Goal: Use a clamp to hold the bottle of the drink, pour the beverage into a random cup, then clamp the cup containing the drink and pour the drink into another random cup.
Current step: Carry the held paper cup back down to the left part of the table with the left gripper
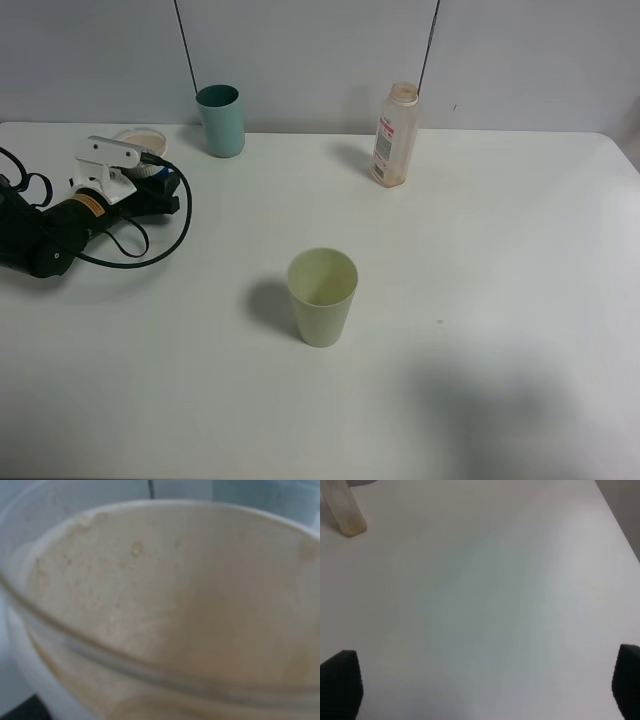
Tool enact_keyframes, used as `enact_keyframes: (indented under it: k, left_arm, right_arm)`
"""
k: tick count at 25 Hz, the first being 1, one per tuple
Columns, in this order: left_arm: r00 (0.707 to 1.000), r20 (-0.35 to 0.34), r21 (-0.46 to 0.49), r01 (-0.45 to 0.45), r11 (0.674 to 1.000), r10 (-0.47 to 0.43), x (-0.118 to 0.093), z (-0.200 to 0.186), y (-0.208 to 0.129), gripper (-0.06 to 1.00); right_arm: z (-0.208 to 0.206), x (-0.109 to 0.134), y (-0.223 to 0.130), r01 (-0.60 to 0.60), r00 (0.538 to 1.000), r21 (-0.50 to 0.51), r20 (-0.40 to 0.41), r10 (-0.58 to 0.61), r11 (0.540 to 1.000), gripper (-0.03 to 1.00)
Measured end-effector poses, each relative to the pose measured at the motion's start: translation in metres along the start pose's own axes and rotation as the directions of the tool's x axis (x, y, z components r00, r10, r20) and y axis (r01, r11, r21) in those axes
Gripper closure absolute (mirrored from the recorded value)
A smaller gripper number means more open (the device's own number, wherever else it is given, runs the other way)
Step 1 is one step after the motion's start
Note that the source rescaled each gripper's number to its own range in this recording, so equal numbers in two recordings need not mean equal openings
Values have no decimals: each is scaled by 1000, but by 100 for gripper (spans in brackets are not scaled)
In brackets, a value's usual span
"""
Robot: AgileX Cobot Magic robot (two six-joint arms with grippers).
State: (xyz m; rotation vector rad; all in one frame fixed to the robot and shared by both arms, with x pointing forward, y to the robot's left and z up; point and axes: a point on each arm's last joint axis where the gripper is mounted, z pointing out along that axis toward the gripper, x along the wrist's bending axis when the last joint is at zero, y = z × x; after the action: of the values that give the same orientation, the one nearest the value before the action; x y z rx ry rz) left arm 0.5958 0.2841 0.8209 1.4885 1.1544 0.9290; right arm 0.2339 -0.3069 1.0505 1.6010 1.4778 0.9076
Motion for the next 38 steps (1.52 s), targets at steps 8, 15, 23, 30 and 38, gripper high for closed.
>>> enact_keyframes:
  k: [8, 15, 23, 30, 38]
  left_arm:
    - [1000, 0, -8, 25, 1000, -25, 1, 3, 1, 93]
    - [1000, 0, -8, 25, 1000, -25, 1, 3, 1, 93]
    - [1000, 0, -8, 25, 1000, -25, 1, 3, 1, 93]
    - [998, -1, -1, 68, 998, -68, 1, 3, 0, 59]
    - [991, -9, 3, 135, 991, -135, 1, 3, -2, 29]
  right_arm:
    - [0, 0, 0, 0, 1000, 0, 0, 0, 1000, -3]
    - [0, 0, 0, 0, 1000, 0, 0, 0, 1000, -3]
    - [0, 0, 0, 0, 1000, 0, 0, 0, 1000, -3]
    - [0, 0, 0, 0, 1000, 0, 0, 0, 1000, -3]
    - [0, 0, 0, 0, 1000, 0, 0, 0, 1000, -3]
